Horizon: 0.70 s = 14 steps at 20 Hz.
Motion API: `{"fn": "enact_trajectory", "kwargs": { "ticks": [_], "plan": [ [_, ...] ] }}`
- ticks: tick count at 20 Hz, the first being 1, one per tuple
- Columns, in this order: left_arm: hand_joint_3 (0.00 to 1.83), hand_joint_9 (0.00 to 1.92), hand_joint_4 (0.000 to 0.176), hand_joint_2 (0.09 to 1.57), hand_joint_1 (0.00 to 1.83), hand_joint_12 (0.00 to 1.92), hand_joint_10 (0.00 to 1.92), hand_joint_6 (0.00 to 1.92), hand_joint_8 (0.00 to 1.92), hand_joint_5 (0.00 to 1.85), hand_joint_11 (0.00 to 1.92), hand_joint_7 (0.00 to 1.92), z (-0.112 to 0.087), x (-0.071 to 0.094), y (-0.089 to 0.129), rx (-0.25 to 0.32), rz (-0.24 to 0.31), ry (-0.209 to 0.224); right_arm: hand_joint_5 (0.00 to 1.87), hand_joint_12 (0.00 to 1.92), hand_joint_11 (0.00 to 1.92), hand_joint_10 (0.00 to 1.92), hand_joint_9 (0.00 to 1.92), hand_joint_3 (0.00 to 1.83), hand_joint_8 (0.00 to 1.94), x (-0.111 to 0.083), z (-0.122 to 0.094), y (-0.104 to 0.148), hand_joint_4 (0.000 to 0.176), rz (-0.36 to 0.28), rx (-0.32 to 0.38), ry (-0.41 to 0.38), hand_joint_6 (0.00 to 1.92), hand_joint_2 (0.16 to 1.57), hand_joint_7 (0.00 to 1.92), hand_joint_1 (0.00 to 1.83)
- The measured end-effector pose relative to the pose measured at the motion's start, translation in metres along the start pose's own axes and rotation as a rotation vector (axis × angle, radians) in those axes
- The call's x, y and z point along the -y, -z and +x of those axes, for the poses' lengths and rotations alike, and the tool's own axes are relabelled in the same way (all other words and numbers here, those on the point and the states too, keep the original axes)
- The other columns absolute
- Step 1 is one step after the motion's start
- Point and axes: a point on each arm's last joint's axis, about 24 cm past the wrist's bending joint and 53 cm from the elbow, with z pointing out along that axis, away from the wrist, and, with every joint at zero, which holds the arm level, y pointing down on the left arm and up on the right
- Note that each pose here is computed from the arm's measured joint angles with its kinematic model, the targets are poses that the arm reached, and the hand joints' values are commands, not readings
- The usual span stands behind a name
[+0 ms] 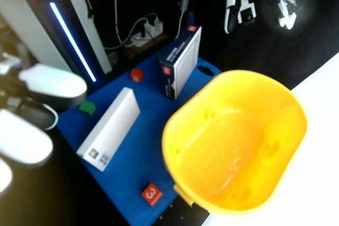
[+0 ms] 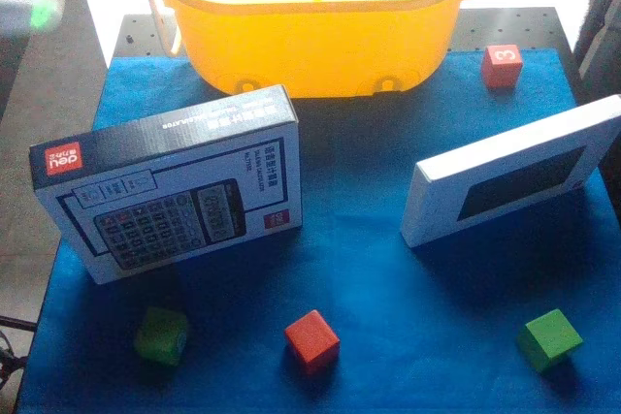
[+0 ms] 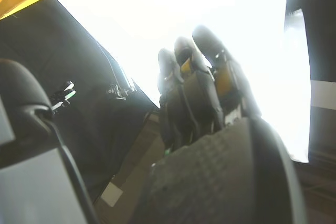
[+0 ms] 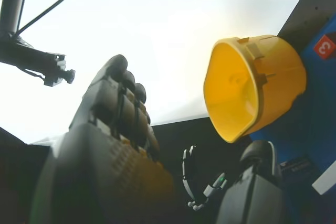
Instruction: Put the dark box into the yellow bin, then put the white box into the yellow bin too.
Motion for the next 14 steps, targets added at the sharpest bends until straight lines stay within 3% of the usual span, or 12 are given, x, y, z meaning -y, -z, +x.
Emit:
{"fn": "enact_trajectory", "kwargs": {
  "ticks": [4,7,8,9,10,11,12,14],
  "plan": [
    [0.0,0.09,0.0,1.01,0.42,0.25,0.0,0.0,0.0,0.35,0.0,0.18,0.003,0.0,-0.001,-0.006,0.004,-0.001,0.17,0.24,0.14,0.0,0.28,0.0,0.0,0.0,0.0,0.0,0.006,0.0,0.0,0.001,0.0,0.91,0.36,0.1],
    [0.0,0.04,0.003,0.99,0.42,0.18,0.0,0.0,0.0,0.31,0.0,0.12,0.003,0.0,0.0,-0.009,0.004,0.003,0.18,0.23,0.13,0.0,0.28,0.0,0.0,0.0,0.0,0.0,0.022,0.0,0.0,0.001,0.0,0.91,0.35,0.11],
    [0.0,0.06,0.015,0.97,0.42,0.29,0.0,0.0,0.0,0.31,0.0,0.13,0.004,0.001,0.0,-0.014,0.005,0.016,0.17,0.23,0.12,0.0,0.28,0.0,0.0,0.0,0.0,0.0,0.032,-0.001,0.0,0.001,0.0,0.9,0.35,0.12],
    [0.0,0.07,0.014,0.98,0.41,0.34,0.0,0.0,0.0,0.32,0.0,0.13,0.006,0.002,-0.001,-0.021,0.01,0.024,0.16,0.23,0.12,0.0,0.27,0.0,0.0,-0.001,0.0,0.001,0.032,-0.001,0.0,0.001,0.0,0.9,0.34,0.14],
    [0.0,0.06,0.0,0.97,0.41,0.35,0.0,0.0,0.0,0.31,0.0,0.13,0.01,0.004,0.0,-0.039,0.017,0.027,0.15,0.22,0.1,0.0,0.25,0.0,0.0,-0.003,0.001,0.002,0.023,-0.006,-0.001,0.001,0.0,0.91,0.31,0.15],
    [0.0,0.04,0.01,0.93,0.43,0.32,0.0,0.0,0.0,0.29,0.0,0.11,0.013,0.005,0.0,-0.053,0.023,0.032,0.14,0.22,0.09,0.0,0.24,0.0,0.0,-0.005,0.001,0.003,0.027,-0.009,-0.004,0.004,0.0,0.91,0.3,0.16],
    [0.0,0.01,0.0,0.93,0.44,0.06,0.0,0.01,0.01,0.27,0.0,0.09,0.016,0.006,0.001,-0.066,0.027,0.044,0.15,0.32,0.05,0.0,0.24,0.0,0.0,-0.008,0.003,0.003,0.032,-0.013,-0.007,0.005,0.0,0.91,0.3,0.18],
    [0.0,0.0,0.0,0.92,0.44,0.0,0.0,0.0,0.0,0.23,0.0,0.03,0.022,0.01,0.007,-0.092,0.029,0.065,0.14,0.44,0.0,0.0,0.24,0.0,0.0,-0.011,0.004,0.004,0.027,-0.021,-0.012,0.014,0.0,0.91,0.3,0.19]
  ]
}}
